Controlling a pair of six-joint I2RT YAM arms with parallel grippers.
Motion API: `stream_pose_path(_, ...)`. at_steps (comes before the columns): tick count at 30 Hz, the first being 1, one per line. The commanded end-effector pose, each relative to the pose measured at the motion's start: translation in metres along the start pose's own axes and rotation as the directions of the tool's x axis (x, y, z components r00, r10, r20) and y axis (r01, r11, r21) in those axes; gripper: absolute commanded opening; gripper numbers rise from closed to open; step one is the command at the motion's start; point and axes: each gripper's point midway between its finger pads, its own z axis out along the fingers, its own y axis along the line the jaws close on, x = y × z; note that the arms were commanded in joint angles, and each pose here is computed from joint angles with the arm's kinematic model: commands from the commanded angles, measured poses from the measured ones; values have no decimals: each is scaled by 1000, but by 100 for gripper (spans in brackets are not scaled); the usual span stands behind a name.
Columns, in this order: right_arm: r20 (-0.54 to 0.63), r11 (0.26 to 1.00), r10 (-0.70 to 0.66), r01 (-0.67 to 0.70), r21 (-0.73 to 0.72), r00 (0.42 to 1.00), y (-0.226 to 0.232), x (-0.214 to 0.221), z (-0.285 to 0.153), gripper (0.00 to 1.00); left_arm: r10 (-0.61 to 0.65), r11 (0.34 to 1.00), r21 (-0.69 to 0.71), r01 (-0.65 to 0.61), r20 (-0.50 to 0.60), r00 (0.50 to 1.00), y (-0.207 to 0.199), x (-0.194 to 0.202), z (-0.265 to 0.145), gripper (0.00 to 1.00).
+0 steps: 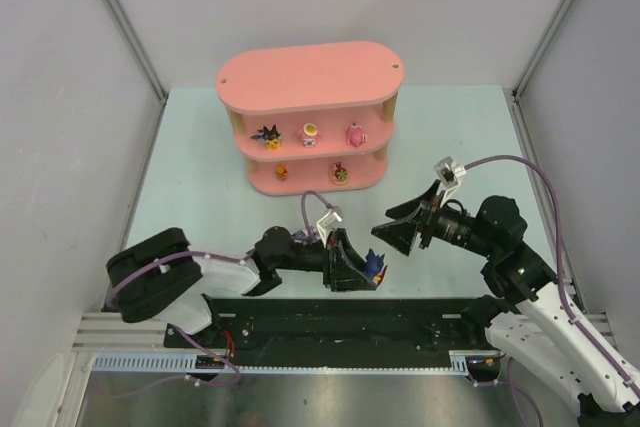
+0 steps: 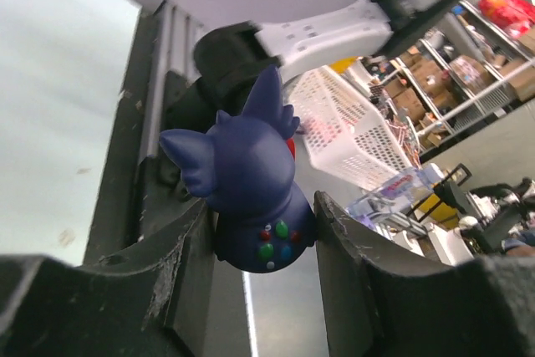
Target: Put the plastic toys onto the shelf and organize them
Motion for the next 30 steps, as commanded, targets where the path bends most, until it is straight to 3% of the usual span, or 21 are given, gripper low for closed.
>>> stream_pose_path(1,-26,971,-100,92,-220,995,43,-3,-11,88,318,862,319,-394,267,910,-113,-63,-18,0)
stream_pose_path(7,-26,939,-137,122,-321,990,61,-3,-16,88,380,803,380,-459,266,886,-143,-69,-26,0)
stream_pose_path(17,-5,886,-120,105,-452,993,89,-15,-21,88,390,791,393,-469,267,881,-149,-68,-29,0)
stream_pose_path(30,-30,877,-113,85,-473,993,92,-11,-23,97,387,771,422,-477,284,877,-155,-73,-27,0)
